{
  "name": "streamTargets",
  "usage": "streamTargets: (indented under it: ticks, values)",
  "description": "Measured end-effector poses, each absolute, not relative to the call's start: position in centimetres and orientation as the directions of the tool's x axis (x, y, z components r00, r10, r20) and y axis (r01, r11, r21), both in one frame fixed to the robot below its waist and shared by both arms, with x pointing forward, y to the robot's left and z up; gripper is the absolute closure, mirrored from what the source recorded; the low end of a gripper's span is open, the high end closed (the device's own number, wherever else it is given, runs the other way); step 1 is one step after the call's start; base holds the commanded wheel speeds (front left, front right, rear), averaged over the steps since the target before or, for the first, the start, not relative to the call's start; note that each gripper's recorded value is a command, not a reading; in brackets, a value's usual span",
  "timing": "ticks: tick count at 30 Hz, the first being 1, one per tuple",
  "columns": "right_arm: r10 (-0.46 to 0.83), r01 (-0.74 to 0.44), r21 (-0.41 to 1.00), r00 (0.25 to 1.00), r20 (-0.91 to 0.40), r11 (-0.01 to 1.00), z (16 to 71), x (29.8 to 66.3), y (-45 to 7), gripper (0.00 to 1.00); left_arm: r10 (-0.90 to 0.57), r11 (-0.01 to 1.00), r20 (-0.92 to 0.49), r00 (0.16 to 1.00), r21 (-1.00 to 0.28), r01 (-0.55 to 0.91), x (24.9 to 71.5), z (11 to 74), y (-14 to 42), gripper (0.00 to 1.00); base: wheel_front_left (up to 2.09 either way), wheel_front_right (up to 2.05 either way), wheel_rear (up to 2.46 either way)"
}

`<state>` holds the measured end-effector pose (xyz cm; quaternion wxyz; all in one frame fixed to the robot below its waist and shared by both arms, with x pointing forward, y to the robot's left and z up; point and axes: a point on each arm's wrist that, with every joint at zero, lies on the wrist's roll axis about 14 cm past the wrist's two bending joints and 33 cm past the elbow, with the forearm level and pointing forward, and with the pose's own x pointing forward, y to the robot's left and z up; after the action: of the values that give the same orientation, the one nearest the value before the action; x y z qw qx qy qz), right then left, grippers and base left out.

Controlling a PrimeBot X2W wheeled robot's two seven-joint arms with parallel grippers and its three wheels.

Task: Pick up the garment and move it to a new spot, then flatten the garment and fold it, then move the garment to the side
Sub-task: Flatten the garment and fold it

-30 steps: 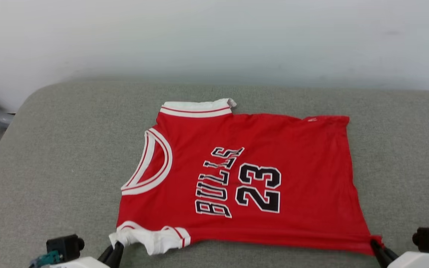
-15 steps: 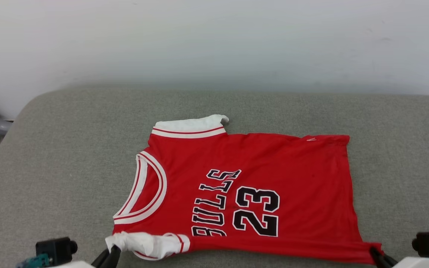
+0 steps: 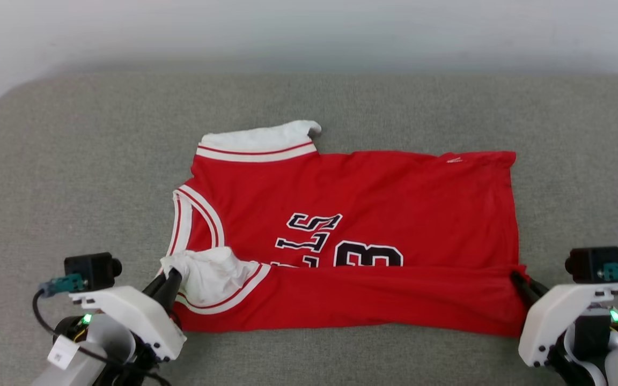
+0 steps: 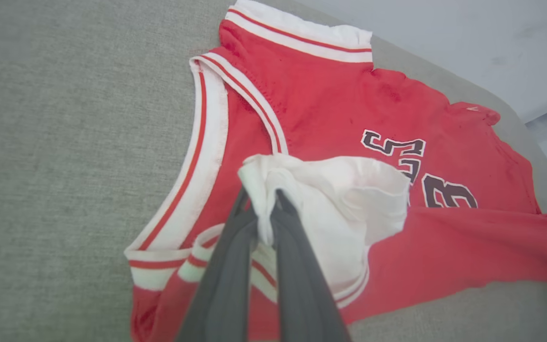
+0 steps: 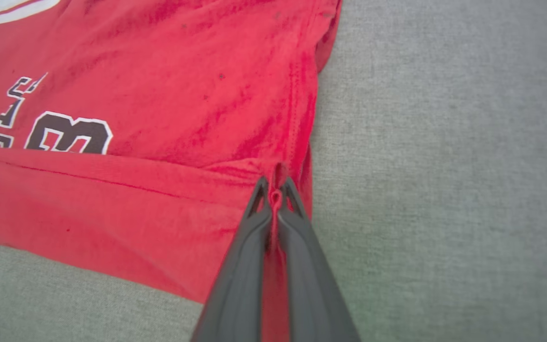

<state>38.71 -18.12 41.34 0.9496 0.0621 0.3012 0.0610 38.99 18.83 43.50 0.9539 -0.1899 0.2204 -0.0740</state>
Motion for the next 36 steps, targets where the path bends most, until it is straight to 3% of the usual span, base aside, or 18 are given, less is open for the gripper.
streamTargets:
  ticks: [5,6,7,8,9,10,11,18,23,28,36]
  values:
    - [0.166,-0.093,0.15,0.782,-0.6,0.984,39.2,40.0,-17.6,0.98,-0.26,0.911,-0.459,0.85,-0.409,0.058,40.1,40.8,18.0,1.0,0.0,0.0,0.0]
    - [0.169,-0.097,0.149,0.774,-0.61,0.984,38.7,40.0,-17.5,0.82,-0.267,0.91,-0.472,0.84,-0.412,0.058,40.1,40.3,17.8,1.0,0.0,0.0,0.0]
    - [0.172,-0.099,0.152,0.767,-0.617,0.983,38.3,39.9,-17.4,0.6,-0.279,0.908,-0.488,0.827,-0.414,0.062,40.0,39.8,17.5,1.0,0.0,0.0,0.0]
    - [0.177,-0.102,0.155,0.762,-0.623,0.983,37.9,39.9,-17.2,0.28,-0.284,0.906,-0.499,0.819,-0.418,0.059,39.9,39.4,17.5,0.86,0.0,0.0,0.0]
    - [0.179,-0.108,0.151,0.76,-0.624,0.983,37.7,40.0,-17.2,0.0,-0.285,0.904,-0.503,0.816,-0.423,0.056,40.0,39.2,17.5,0.65,0.0,0.0,0.0]
    - [0.182,-0.111,0.152,0.764,-0.619,0.982,37.7,40.2,-17.1,0.0,-0.284,0.905,-0.505,0.815,-0.422,0.053,40.0,39.1,17.6,0.44,0.0,0.0,0.0]
    - [0.186,-0.116,0.153,0.771,-0.609,0.981,37.8,40.4,-17.0,0.0,-0.28,0.905,-0.504,0.817,-0.423,0.049,40.1,39.0,17.7,0.02,0.0,0.0,0.0]
    - [0.187,-0.135,0.168,0.919,-0.346,0.976,42.2,42.5,-16.7,0.0,-0.232,0.914,-0.453,0.861,-0.403,0.034,40.7,40.5,19.1,0.0,0.0,0.0,0.0]
    - [0.164,-0.131,0.152,0.959,-0.23,0.98,44.7,42.0,-16.9,0.0,-0.207,0.935,-0.455,0.866,-0.353,0.038,40.4,42.1,20.8,0.0,0.0,0.0,0.0]
    - [0.144,-0.122,0.145,0.978,-0.152,0.982,47.2,41.1,-17.1,0.0,-0.246,0.942,-0.53,0.812,-0.327,0.072,39.2,43.2,21.1,0.0,0.0,0.0,0.0]
    - [0.111,-0.091,0.158,0.987,-0.118,0.983,48.7,39.5,-17.7,0.0,-0.289,0.943,-0.717,0.635,-0.328,0.059,36.7,42.0,21.2,0.0,0.0,0.0,0.0]
